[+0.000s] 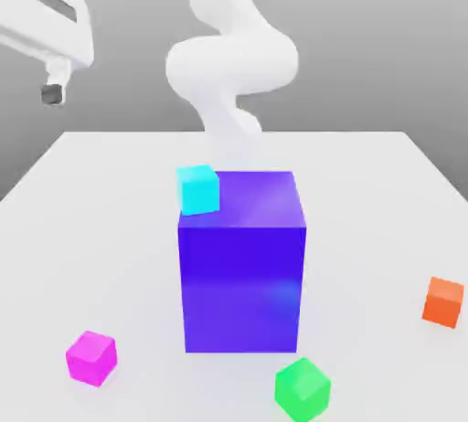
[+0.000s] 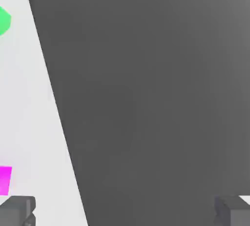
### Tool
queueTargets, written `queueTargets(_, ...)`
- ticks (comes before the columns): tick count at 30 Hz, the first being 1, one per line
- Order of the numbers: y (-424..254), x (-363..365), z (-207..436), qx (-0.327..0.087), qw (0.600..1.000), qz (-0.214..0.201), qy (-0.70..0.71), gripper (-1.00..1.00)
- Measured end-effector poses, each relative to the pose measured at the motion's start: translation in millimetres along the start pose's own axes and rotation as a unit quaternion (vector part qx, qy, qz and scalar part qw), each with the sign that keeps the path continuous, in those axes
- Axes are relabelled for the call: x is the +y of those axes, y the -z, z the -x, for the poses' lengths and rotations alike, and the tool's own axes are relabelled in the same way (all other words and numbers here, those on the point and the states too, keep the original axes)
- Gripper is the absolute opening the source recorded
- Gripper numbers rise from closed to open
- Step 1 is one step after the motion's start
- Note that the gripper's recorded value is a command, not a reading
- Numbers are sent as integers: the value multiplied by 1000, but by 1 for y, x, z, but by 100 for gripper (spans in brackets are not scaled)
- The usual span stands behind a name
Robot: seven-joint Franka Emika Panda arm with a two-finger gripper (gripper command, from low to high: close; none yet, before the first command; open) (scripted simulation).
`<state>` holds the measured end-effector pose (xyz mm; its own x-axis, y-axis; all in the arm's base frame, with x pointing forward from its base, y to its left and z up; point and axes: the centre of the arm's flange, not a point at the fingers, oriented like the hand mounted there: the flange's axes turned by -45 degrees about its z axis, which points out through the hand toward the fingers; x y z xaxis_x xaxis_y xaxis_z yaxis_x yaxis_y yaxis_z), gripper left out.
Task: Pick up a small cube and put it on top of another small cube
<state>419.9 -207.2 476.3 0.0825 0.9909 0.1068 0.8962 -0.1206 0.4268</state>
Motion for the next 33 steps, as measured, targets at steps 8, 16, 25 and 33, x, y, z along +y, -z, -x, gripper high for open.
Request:
queueTargets(8,-91,-29,17,8,976,-72,206,0)
queueTargets(16,-178,-74,23,38,899,-145,412,0)
queueTargets(25,-264,-135,26,88,777,-204,589,0)
queueTargets(33,-305,-156,29,90,772,-206,594,-100)
